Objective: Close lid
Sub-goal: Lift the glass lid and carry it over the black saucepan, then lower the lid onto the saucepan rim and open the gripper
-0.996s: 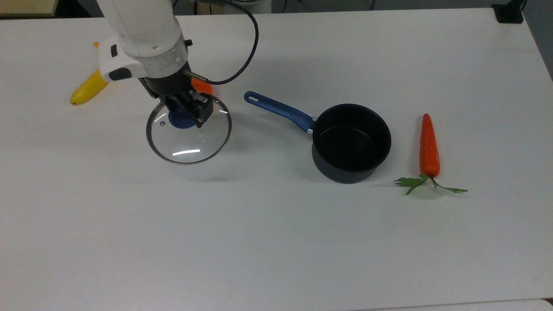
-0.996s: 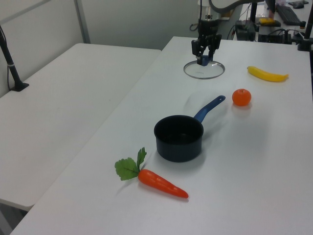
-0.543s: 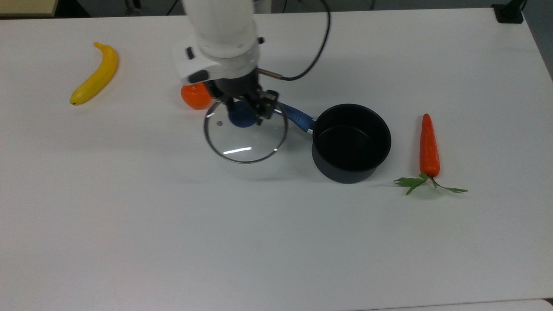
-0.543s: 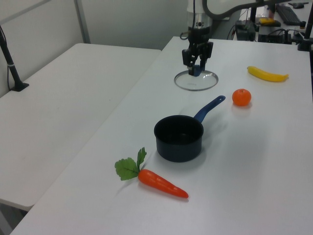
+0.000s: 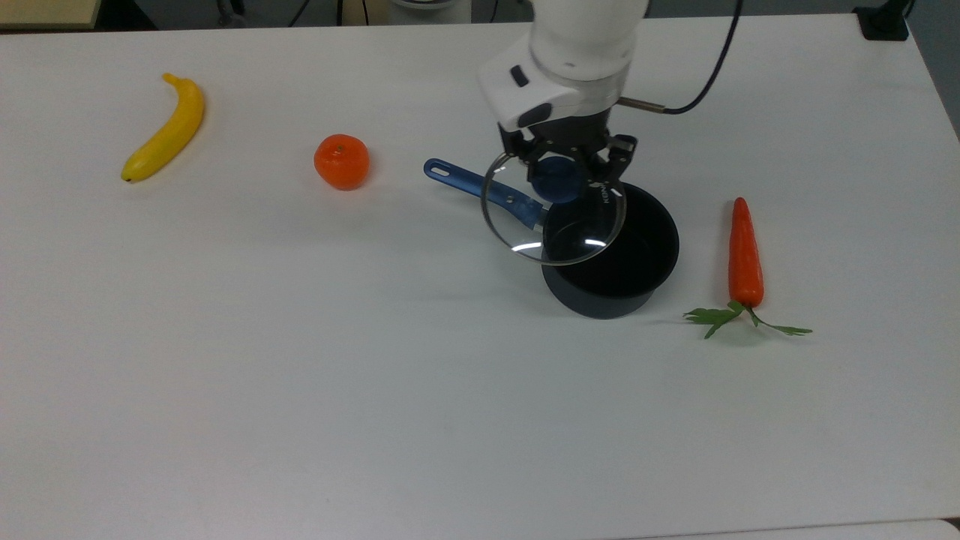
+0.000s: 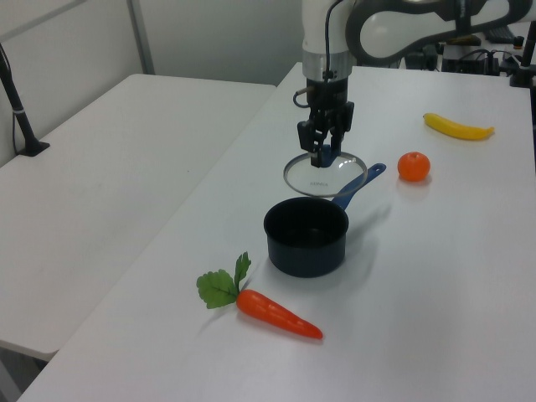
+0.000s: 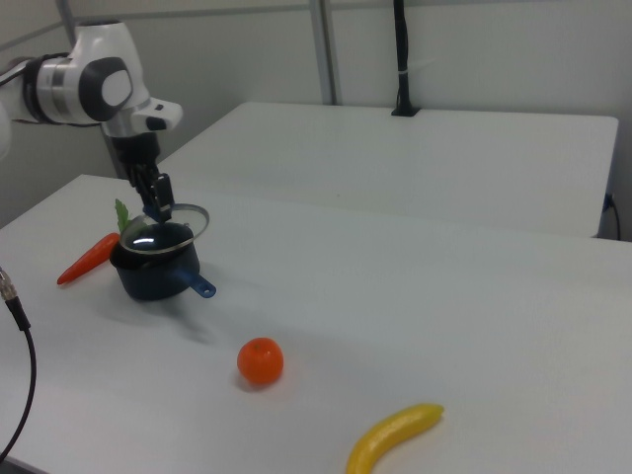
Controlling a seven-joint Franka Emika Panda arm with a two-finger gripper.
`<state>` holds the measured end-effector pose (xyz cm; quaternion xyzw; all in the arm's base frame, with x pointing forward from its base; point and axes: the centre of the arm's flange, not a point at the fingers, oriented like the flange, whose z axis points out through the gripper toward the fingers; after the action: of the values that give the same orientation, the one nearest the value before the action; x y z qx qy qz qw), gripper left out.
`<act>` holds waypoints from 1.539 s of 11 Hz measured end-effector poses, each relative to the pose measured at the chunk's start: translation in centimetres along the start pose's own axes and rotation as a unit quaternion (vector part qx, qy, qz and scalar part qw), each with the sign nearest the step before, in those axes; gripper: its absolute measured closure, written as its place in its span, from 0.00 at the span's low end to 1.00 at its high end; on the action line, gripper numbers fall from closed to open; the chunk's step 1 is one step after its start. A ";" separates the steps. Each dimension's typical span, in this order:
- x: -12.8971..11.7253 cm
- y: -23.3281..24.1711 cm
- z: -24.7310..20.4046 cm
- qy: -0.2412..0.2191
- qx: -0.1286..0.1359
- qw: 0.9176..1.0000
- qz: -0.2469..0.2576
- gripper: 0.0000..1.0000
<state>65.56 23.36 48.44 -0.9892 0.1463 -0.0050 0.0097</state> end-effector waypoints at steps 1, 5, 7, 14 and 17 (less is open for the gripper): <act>-0.8 -1.2 0.1 -0.001 -0.001 1.000 -0.002 0.39; -1.9 -3.7 0.7 0.017 0.011 1.000 -0.005 0.39; -1.4 -4.7 2.3 0.028 0.017 0.999 -0.007 0.39; -2.8 -7.3 6.0 0.020 0.002 0.999 -0.028 0.39; -2.7 -7.5 6.1 0.025 0.006 0.999 -0.026 0.39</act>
<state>65.24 31.42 42.46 -0.9921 0.1211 -0.0308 0.0114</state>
